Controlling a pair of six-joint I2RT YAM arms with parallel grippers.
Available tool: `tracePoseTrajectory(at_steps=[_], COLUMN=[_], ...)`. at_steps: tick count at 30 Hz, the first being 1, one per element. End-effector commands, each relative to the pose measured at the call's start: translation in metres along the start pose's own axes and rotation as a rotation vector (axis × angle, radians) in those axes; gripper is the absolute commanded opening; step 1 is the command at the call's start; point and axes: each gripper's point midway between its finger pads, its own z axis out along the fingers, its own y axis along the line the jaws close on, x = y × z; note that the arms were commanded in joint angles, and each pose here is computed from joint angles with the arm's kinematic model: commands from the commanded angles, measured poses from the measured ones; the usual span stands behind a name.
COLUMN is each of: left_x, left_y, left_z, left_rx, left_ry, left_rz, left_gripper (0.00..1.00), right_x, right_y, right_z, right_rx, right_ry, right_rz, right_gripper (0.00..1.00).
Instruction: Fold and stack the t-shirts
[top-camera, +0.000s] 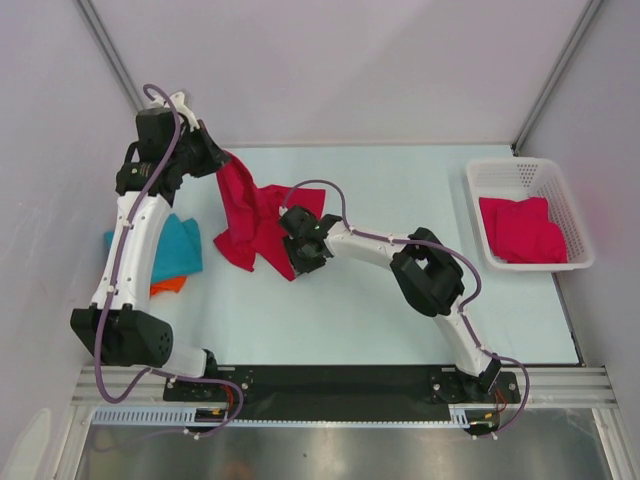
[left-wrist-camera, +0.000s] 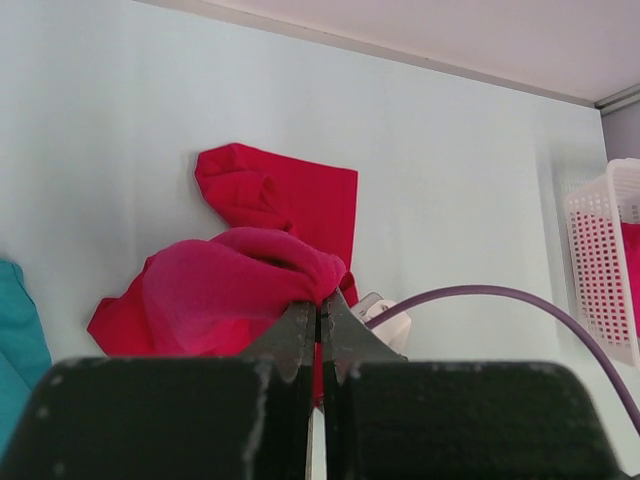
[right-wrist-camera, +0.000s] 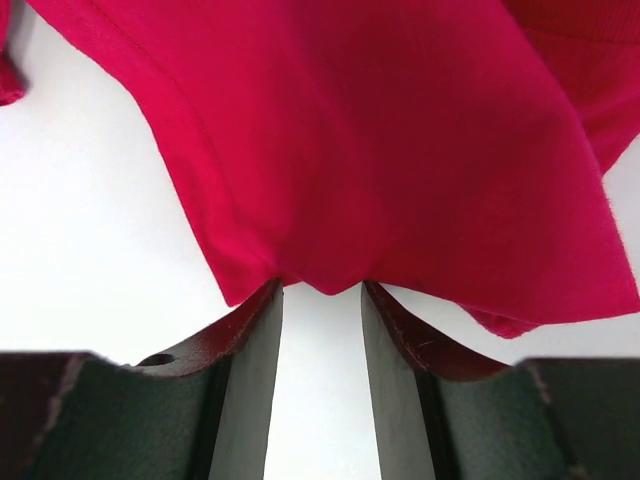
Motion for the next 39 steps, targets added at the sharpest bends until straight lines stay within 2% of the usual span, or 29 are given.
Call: tracePoseTrajectory(at_steps=[1,10,12,13,15,16,22,25,29,30,32,33,39], left_x=[-0.016,-0.016,-0.016,-0.015,-0.015,-0.015,-0.019,-0.026,-0.039,-0.044,-0.049,-0.052,-0.056], left_y=[-0.005,-0.003,-0.001,-0.001,-0.002,-0.002,0.004,0.009,0.013,0.012,0.012,0.01,-0.013], left_z=[-0.016,-0.016,-0.015,-0.015,-0.016,-0.016,-0.019,-0.023,-0.037,-0.042,-0.053,-0.058,-0.095], left_rx=[0.032,0.034,0.029,0.031,0.033,0.033,0.025,0.014,-0.003,-0.004,-0.009,-0.009,0.046], left_ry=[-0.072,-0.072,-0.071,-0.07,-0.071,-0.071,-0.081,-0.099,-0.129,-0.145,-0.165,-0.179,-0.241], left_rz=[0.03,0.027,0.025,0.026,0.027,0.027,0.023,0.017,0.007,0.008,-0.006,-0.009,-0.067], left_gripper=[0.0,0.0,0.0,0.0,0.0,0.0,0.0,0.0,0.0,0.0,0.0,0.0,0.0], right_x=[0.003,-0.005,-0.003,-0.001,0.0,0.002,-0.002,-0.031,-0.073,-0.091,-0.108,-0.117,-0.123], right_y=[0.004,0.001,0.006,0.006,0.006,0.007,-0.007,-0.044,-0.103,-0.115,-0.145,-0.154,-0.191], right_z=[0.004,0.017,0.017,0.019,0.022,0.023,0.01,-0.027,-0.111,-0.154,-0.207,-0.249,-0.416], right_rx=[-0.019,-0.013,-0.041,-0.042,-0.048,-0.052,-0.009,0.103,0.223,0.248,0.303,0.329,0.462], right_ry=[0.006,0.007,0.017,0.024,0.029,0.038,0.025,-0.059,-0.19,-0.283,-0.373,-0.458,-0.743], right_rz=[0.01,0.018,0.015,0.017,0.018,0.016,-0.004,0.016,0.085,0.106,0.148,0.17,0.256], right_gripper=[0.43,0.42,0.35,0.25,0.13,0.01,0.0,0.0,0.0,0.0,0.0,0.0,0.0])
